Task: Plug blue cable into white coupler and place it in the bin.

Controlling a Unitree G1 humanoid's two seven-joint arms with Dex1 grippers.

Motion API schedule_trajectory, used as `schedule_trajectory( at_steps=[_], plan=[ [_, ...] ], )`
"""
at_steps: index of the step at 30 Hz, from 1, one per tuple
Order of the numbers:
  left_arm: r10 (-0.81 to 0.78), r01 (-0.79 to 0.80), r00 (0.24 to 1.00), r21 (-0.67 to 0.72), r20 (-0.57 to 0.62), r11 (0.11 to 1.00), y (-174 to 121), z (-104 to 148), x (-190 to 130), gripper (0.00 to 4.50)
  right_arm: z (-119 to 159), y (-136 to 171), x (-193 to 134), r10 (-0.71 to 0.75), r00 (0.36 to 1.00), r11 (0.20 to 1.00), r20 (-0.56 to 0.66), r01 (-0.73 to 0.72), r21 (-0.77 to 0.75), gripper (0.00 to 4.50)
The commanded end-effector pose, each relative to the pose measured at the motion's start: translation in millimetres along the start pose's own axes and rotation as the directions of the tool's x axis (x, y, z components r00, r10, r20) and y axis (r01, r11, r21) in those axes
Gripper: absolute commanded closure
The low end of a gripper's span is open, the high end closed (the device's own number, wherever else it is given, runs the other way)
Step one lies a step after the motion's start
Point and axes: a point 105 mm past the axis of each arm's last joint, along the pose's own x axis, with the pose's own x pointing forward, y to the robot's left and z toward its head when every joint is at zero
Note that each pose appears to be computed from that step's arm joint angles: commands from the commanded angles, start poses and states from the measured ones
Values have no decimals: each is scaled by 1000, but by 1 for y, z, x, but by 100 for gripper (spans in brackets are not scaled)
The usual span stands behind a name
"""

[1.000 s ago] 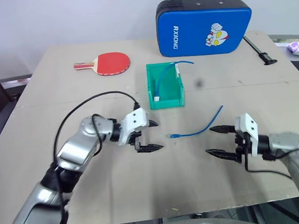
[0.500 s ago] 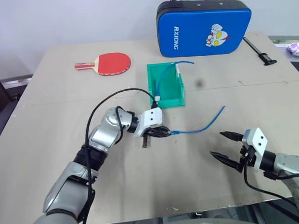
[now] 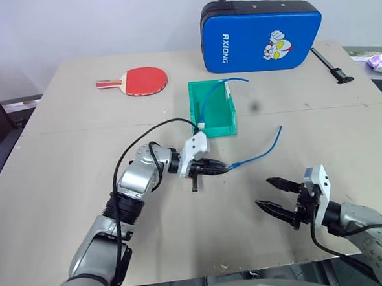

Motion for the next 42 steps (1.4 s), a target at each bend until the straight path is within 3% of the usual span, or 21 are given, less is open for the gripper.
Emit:
schedule_trajectory(
  at_steps=[1, 5, 16, 19, 22, 24, 25, 28, 31, 35, 38, 42],
  plan=[
    [-52, 87, 981, -181, 189, 980, -16, 32, -9, 447, 20, 5, 7, 46, 992, 986, 119, -65, 155, 37],
    [-113, 211, 952, -347, 283, 914, -34, 37, -17, 447, 59, 4, 24, 98, 955, 961, 279, -164, 224, 37],
    [-108, 222, 948, -379, 300, 898, -39, 39, -10, 447, 79, 23, 44, 217, 932, 938, 289, -281, 202, 37],
    [-100, 216, 947, -375, 304, 901, -38, 40, -9, 450, 81, 25, 46, 225, 931, 935, 286, -289, 205, 113],
    [-98, 213, 948, -373, 303, 903, -38, 40, -9, 450, 82, 24, 47, 215, 931, 935, 295, -283, 212, 246],
    [-98, 211, 949, -374, 299, 903, -38, 39, -9, 450, 83, 24, 47, 208, 930, 935, 303, -280, 216, 316],
    [-97, 210, 949, -374, 299, 903, -38, 38, -9, 450, 83, 24, 47, 208, 930, 935, 304, -280, 216, 329],
    [-81, 194, 952, -378, 295, 905, -36, 38, -9, 450, 83, 23, 47, 207, 931, 935, 301, -279, 221, 449],
    [-66, 178, 953, -369, 297, 912, -34, 39, -8, 450, 84, 23, 48, 207, 930, 933, 303, -281, 224, 449],
    [-108, 202, 951, -319, 288, 926, -45, 41, -10, 273, 87, 22, 48, 209, 928, 933, 310, -284, 222, 450],
    [-36, 136, 945, -294, 324, 946, -42, 53, -15, 131, 94, 14, 46, 193, 928, 942, 319, -266, 205, 450],
    [50, 34, 933, -228, 356, 973, -51, 71, -30, 131, 104, 1, 45, 159, 931, 957, 329, -227, 181, 450]
  ],
)
